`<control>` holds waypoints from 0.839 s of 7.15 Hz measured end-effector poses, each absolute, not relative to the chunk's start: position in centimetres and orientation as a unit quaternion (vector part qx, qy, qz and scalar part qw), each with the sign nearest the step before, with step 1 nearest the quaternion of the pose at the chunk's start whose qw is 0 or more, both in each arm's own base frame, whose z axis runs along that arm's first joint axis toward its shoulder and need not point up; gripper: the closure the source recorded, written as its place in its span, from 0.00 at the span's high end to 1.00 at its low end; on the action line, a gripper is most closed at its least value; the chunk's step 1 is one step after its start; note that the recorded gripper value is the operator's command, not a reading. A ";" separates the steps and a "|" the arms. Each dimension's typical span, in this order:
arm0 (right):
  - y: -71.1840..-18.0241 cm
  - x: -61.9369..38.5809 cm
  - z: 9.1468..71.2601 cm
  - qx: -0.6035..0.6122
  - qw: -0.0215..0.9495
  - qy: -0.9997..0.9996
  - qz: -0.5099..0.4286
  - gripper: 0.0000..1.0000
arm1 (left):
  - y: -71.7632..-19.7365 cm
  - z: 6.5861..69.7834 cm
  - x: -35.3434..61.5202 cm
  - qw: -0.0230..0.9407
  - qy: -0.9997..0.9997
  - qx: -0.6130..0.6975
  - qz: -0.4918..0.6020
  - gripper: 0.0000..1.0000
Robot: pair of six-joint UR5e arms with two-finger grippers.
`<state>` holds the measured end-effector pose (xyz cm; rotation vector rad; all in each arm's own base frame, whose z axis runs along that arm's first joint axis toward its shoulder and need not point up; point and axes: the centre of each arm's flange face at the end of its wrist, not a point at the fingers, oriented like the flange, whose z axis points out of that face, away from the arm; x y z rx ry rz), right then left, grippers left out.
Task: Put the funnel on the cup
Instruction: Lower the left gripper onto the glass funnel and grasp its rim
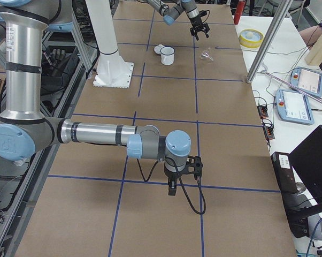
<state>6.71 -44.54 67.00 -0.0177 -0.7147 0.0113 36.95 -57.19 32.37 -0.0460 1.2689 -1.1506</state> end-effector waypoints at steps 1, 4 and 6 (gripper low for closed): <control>-44.5 6.7 67.0 -0.009 0.937 -0.350 0.006 1.00 | -57.0 32.8 38.1 0.620 0.570 -0.017 -0.539 0.97; -44.5 6.7 67.0 -0.009 0.937 -0.350 0.006 1.00 | -56.7 34.5 39.6 0.595 0.576 -0.009 -0.561 0.92; -44.5 6.7 67.0 -0.009 0.937 -0.350 0.006 1.00 | -56.7 35.1 39.7 0.616 0.595 0.027 -0.516 0.91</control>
